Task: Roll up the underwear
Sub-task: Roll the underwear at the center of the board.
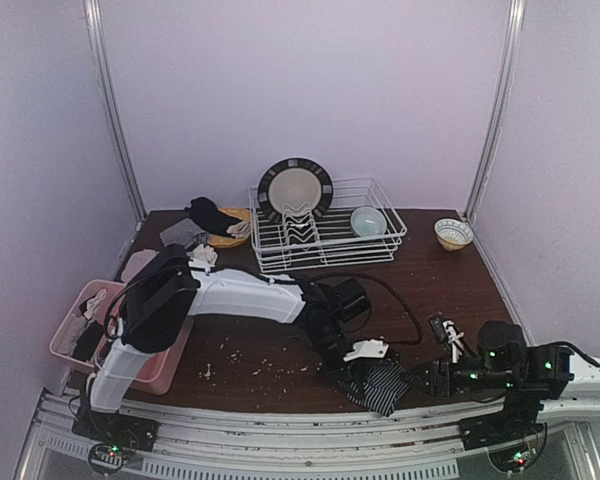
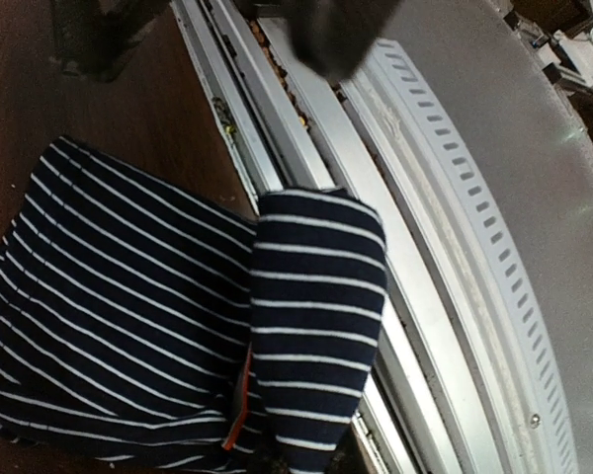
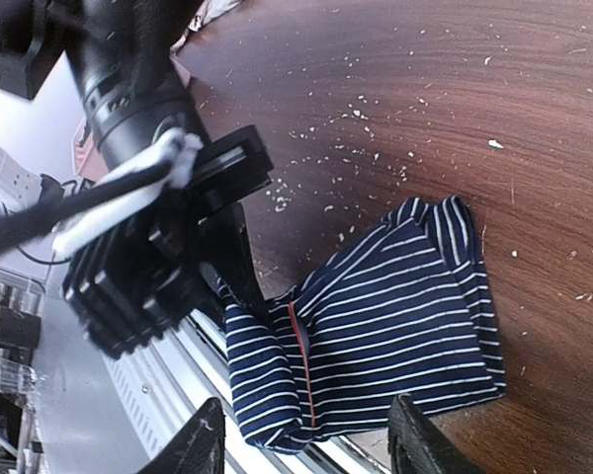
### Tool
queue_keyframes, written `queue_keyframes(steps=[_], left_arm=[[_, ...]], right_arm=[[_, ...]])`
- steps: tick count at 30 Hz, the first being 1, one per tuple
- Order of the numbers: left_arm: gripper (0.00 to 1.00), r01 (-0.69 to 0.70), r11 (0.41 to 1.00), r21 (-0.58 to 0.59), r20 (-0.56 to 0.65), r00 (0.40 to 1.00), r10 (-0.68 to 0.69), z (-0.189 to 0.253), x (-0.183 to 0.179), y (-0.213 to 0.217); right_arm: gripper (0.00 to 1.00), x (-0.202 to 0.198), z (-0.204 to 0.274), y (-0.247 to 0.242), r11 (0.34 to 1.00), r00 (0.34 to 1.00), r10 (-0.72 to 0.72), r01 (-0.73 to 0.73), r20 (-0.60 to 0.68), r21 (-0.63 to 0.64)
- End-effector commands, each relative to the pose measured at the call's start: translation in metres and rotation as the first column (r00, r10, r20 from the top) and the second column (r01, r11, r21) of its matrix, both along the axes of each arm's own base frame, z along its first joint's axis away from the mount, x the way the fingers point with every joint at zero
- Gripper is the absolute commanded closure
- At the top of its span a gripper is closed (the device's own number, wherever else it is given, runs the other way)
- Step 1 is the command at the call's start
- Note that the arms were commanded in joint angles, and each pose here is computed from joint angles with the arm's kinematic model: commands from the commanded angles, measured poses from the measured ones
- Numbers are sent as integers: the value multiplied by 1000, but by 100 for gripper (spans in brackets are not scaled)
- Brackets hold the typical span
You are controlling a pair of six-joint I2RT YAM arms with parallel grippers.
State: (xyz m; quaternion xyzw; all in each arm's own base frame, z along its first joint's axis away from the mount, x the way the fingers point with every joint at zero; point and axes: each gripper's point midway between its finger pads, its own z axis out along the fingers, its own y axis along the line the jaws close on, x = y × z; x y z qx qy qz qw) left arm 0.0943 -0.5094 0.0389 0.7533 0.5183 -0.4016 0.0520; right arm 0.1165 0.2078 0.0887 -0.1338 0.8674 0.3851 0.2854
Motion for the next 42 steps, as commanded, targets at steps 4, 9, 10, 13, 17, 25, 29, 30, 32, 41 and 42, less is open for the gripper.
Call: queue_keyframes(steps=[4,9,10,13,17,25,29,30,32,41,42], left_arm=[[100,4,954,301,-251,965,75,-27,-19,23],[100,-1,941,340,-284,953,104,-32,-17,19],[100,-5,938,347,-289,951,112,-33,-16,19],[100,-12,926,377,-300,945,134,-39,-14,19],[100,-15,905,426,-305,939,159,-48,-12,24],[100,-36,853,521,-302,927,224,-67,-7,34],[100,-40,831,555,-311,916,253,-74,-5,38],[100,-41,829,558,-313,915,256,-74,-4,38],[100,-39,830,557,-322,910,260,-74,-4,39],[93,-57,843,534,-306,917,256,-65,-1,35],[90,-60,845,531,-300,919,254,-65,0,35]], right_arm=[[46,-6,9,8,996,990,73,-67,120,-58],[46,-15,7,19,980,976,173,-158,130,-119],[46,-16,7,21,977,973,189,-172,132,-129],[46,-20,4,29,962,964,233,-209,128,-176],[46,-24,-2,39,935,949,293,-258,120,-243],[46,-27,-10,51,897,930,347,-293,119,-330],[46,-26,-21,52,878,934,348,-293,84,-379],[46,-25,-23,52,879,941,331,-279,73,-386],[45,-22,-32,50,892,959,280,-241,50,-382],[74,-24,-66,36,958,995,85,-98,-58,-268],[79,-25,-68,36,961,995,78,-94,-68,-260]])
